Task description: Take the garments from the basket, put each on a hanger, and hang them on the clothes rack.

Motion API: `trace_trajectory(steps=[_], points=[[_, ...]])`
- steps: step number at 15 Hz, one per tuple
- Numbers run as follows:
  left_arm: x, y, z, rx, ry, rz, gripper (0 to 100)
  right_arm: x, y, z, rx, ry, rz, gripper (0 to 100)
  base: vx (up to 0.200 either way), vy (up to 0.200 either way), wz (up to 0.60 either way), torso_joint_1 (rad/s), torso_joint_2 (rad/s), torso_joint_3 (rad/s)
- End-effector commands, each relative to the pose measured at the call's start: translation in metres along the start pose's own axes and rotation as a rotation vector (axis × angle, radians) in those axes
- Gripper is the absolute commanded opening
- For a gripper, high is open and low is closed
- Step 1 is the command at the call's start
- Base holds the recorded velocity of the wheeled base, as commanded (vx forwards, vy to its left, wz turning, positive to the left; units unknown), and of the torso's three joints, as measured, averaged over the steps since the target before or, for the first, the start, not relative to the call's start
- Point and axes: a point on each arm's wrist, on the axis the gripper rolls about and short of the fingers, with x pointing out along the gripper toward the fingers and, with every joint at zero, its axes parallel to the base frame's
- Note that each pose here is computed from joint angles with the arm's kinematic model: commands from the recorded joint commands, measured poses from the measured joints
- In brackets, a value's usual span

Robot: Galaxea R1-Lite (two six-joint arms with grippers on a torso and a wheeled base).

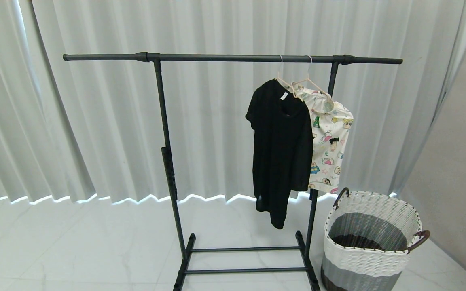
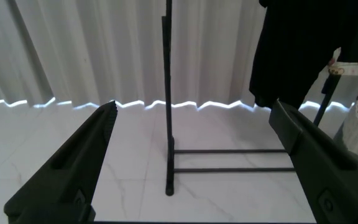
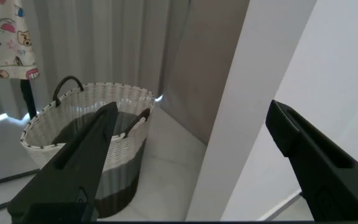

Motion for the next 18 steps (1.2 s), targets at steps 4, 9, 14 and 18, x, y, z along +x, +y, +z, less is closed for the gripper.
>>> trace_trajectory(steps=[4, 9, 14, 18], points=[[-0.001, 0.000, 0.000, 0.000, -0.018, -0.001, 100, 0.000, 0.000, 0.000, -0.003, -0.003, 0.001, 100, 0.000, 0.000, 0.00, 0.000, 0.00, 0.000], [-0.001, 0.000, 0.000, 0.000, -0.018, -0.001, 100, -0.001, 0.007, 0.000, 0.043, -0.049, 0.313, 100, 0.000, 0.000, 0.00, 0.000, 0.00, 0.000], [-0.001, 0.000, 0.000, 0.000, -0.018, -0.001, 100, -0.006, 0.013, -0.003, 0.266, 0.070, 0.614, 100, 0.000, 0.000, 0.00, 0.000, 0.00, 0.000], [-0.001, 0.000, 0.000, 0.000, -0.018, -0.001, 100, -0.002, 0.009, -0.004, 0.132, 0.004, 0.380, 100, 0.000, 0.000, 0.00, 0.000, 0.00, 0.000]])
